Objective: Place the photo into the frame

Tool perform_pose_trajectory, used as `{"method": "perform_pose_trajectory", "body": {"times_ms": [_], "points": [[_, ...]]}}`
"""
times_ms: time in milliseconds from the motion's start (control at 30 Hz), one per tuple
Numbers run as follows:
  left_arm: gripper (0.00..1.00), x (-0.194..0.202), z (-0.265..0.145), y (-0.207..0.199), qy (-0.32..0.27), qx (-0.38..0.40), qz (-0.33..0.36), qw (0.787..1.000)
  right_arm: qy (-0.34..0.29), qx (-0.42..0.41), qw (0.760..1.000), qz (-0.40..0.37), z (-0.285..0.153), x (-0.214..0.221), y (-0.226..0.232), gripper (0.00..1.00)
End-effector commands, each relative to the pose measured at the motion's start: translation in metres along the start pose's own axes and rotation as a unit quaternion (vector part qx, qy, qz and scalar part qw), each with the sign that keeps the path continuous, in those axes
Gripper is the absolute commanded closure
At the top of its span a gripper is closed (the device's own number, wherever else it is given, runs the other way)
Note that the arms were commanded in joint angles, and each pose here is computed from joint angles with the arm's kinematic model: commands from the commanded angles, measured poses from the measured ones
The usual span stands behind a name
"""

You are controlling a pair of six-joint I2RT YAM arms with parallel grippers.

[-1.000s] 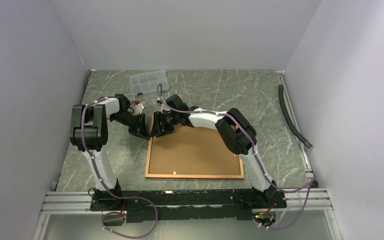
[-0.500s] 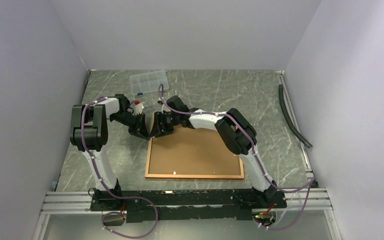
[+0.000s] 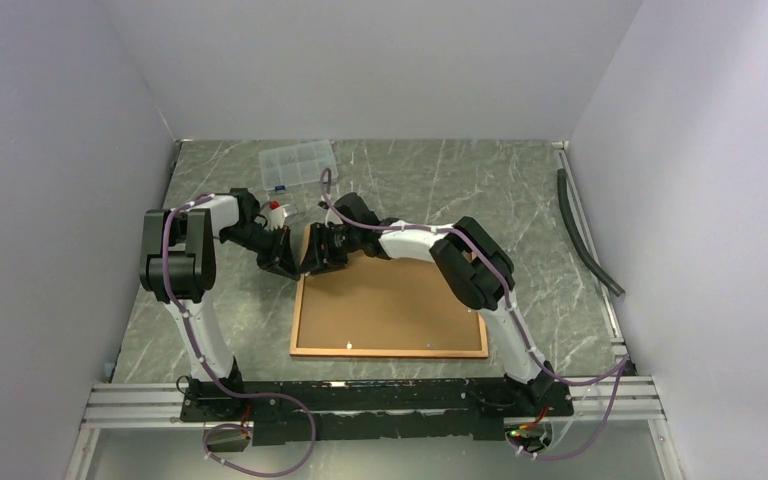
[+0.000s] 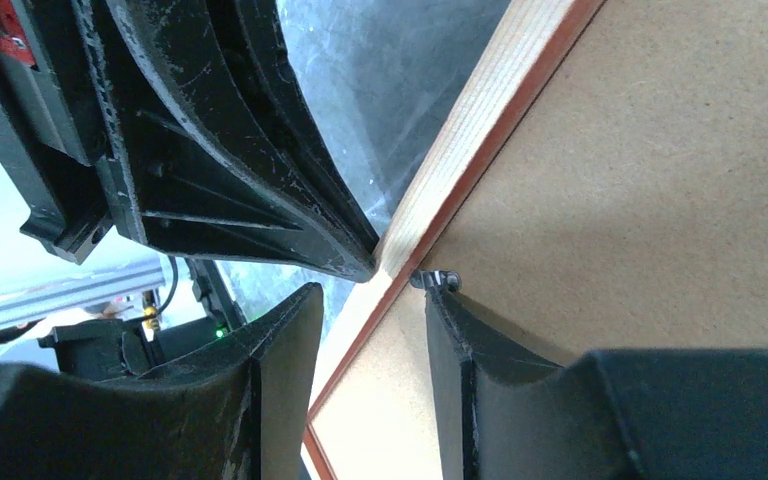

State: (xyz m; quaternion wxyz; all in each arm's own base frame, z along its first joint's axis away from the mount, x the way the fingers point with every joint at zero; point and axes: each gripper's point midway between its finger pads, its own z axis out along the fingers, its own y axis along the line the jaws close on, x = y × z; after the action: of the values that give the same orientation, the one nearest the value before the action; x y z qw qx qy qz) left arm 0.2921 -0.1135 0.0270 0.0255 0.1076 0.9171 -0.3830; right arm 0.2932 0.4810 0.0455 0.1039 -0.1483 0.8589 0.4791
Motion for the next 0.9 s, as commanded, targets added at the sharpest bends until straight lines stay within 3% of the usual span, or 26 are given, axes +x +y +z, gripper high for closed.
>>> {"method": "perform_pose_trajectory", "body": {"times_ms": [0,267,867], "points": [[0.92,-0.002,0.003,-0.003,-0.007,0.001,0.016,1.0,-0.041,0.027,0.999,-0.007,0.006,-0.005,-0.003,0.54],[0.92,0.002,0.003,-0.002,-0.002,0.0,0.018,1.0,-0.095,0.075,0.992,0.024,0.005,0.005,-0.015,0.54],[0.93,0.001,-0.002,-0.006,0.001,0.0,0.022,1.0,-0.113,0.103,0.987,0.055,-0.014,0.027,-0.025,0.55]]}}
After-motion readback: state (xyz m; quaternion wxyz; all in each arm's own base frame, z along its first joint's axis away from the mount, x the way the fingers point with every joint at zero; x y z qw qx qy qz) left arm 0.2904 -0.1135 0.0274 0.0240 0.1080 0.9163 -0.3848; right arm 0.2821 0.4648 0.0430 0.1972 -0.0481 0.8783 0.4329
